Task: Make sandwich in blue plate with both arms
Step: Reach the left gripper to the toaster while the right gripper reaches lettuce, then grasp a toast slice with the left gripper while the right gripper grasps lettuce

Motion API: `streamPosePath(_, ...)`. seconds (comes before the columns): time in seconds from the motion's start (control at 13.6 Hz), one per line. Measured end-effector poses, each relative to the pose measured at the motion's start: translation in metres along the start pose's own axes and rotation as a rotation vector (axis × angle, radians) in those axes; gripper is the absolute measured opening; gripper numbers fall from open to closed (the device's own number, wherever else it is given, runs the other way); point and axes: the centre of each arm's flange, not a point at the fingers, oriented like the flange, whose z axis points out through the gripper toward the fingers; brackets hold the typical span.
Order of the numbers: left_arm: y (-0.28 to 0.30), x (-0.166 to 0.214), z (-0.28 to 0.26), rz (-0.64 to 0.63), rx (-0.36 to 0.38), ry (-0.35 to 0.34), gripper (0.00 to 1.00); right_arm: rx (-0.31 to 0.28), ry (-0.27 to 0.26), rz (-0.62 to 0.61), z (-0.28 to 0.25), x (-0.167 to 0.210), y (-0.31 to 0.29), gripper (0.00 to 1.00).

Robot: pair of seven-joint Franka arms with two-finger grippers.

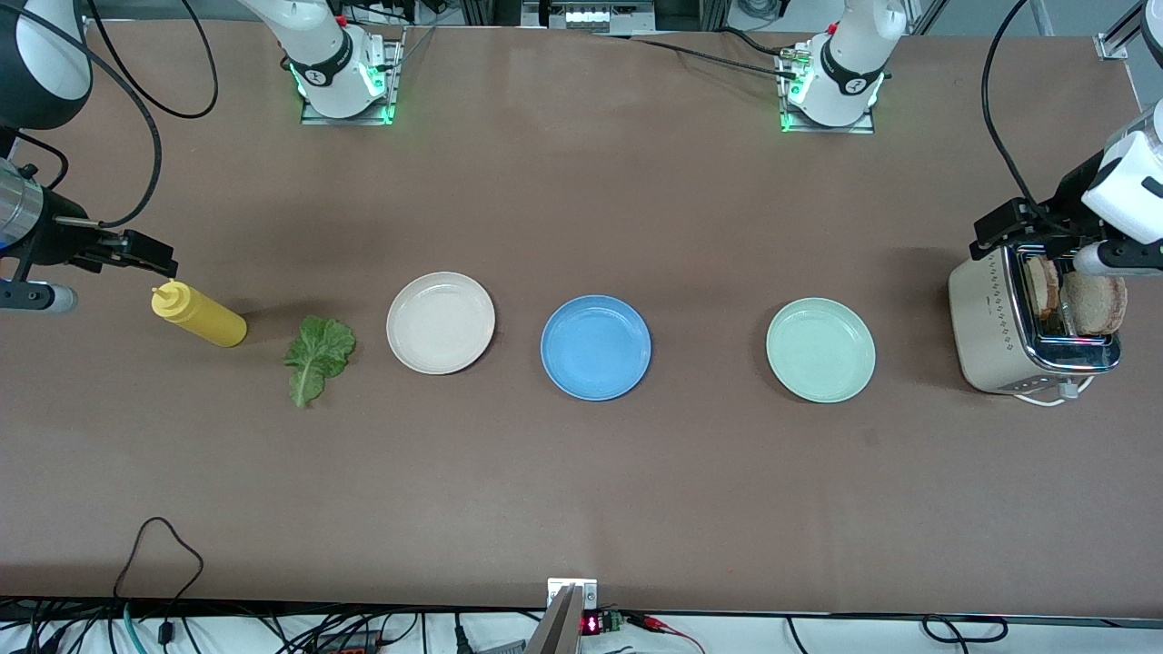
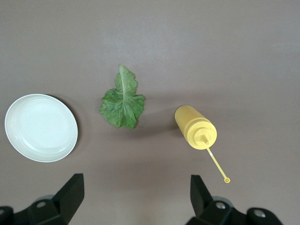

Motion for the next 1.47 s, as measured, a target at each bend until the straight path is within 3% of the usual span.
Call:
streamPosePath(0.37, -0.019, 0.002, 0.013, -0.023, 0.032, -0.026, 1.0, 0.0, 0.01, -0.003, -0.001, 0.001, -0.002, 1.0)
streamPosePath(0.51, -0.057, 0.01, 0.037, -0.05, 0.078, -0.073, 1.0, 0.0, 0.012, -0.006, -0.002, 0.001, -0.003, 1.0)
streamPosePath(0.88, -0.169, 0.023, 0.127, -0.058, 0.056, -0.204, 1.0, -0.001, 0.012, -0.016, 0.0, 0.003, -0.007, 1.0)
streamPosePath(1.1, -0.198, 0.022, 0.171, -0.064, 0.033, -0.274, 1.0, -0.036, -0.022, -0.083, 0.033, 0.018, -0.044, 1.0)
streamPosePath(1.25, -0.203, 0.023, 0.192, -0.065, 0.024, -0.308, 1.0, -0.066, -0.012, -0.134, 0.066, 0.035, -0.079, 1.0)
streamPosePath(1.39, -0.206, 0.022, 0.205, -0.063, 0.017, -0.331, 0.96, -0.073, 0.005, -0.154, 0.104, 0.055, -0.096, 1.0)
streamPosePath(1.47, -0.21, 0.021, 0.209, -0.065, 0.014, -0.339, 0.89, -0.077, 0.005, -0.152, 0.126, 0.064, -0.096, 1.0)
